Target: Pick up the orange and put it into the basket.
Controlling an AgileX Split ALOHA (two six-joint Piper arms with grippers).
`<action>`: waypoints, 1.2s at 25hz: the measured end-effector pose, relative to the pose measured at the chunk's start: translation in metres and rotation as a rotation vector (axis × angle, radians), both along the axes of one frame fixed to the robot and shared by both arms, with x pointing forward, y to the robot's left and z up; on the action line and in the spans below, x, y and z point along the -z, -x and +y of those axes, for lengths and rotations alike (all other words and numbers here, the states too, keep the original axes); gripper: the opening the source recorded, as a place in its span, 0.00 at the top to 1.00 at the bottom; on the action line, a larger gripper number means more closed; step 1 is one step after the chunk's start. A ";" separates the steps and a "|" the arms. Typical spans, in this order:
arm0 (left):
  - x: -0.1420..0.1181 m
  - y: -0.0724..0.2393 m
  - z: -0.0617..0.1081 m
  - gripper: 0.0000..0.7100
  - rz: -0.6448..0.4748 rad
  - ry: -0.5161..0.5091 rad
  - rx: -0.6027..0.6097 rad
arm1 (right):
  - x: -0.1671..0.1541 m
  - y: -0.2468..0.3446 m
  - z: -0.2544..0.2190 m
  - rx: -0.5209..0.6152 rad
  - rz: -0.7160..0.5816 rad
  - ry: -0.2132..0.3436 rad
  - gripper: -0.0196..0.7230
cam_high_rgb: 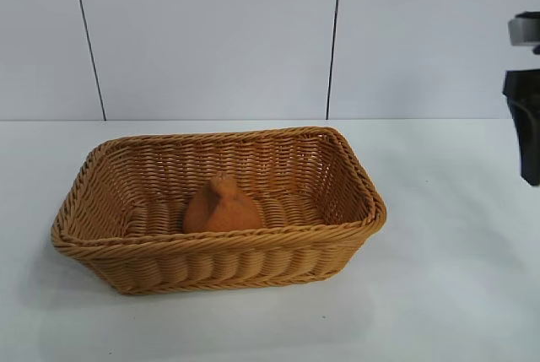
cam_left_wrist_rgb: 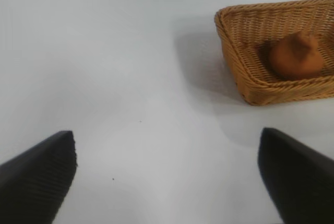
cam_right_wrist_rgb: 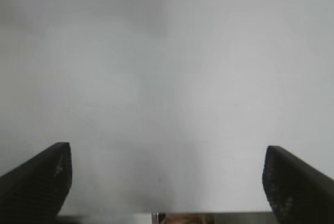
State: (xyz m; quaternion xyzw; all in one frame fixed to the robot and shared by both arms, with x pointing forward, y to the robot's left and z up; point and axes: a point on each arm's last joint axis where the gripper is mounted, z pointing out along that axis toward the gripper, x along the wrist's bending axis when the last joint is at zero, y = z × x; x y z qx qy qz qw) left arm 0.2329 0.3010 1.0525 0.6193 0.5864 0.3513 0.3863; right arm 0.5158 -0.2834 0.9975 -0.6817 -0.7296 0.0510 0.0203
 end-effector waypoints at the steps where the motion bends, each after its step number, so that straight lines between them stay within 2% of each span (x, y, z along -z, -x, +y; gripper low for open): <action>1: 0.000 0.000 0.000 0.05 0.000 0.000 0.000 | 0.001 0.015 -0.001 0.000 0.014 0.001 0.05; 5: 0.000 0.000 0.000 0.05 0.000 0.001 0.000 | 0.002 0.068 -0.005 0.000 0.031 0.001 0.05; 7: 0.000 0.000 0.000 0.05 0.000 0.001 0.000 | -0.001 0.091 -0.006 0.000 -0.009 -0.002 0.05; 18: 0.000 0.000 0.000 0.05 0.000 0.001 0.001 | -0.027 0.167 -0.011 -0.017 -0.553 -0.042 0.05; 23: 0.000 0.000 0.000 0.05 0.000 0.001 0.001 | -0.037 0.193 -0.012 -0.018 -0.685 -0.053 0.05; 30: 0.000 0.000 0.000 0.05 0.000 0.001 0.001 | -0.047 0.218 -0.011 -0.008 -0.836 -0.104 0.05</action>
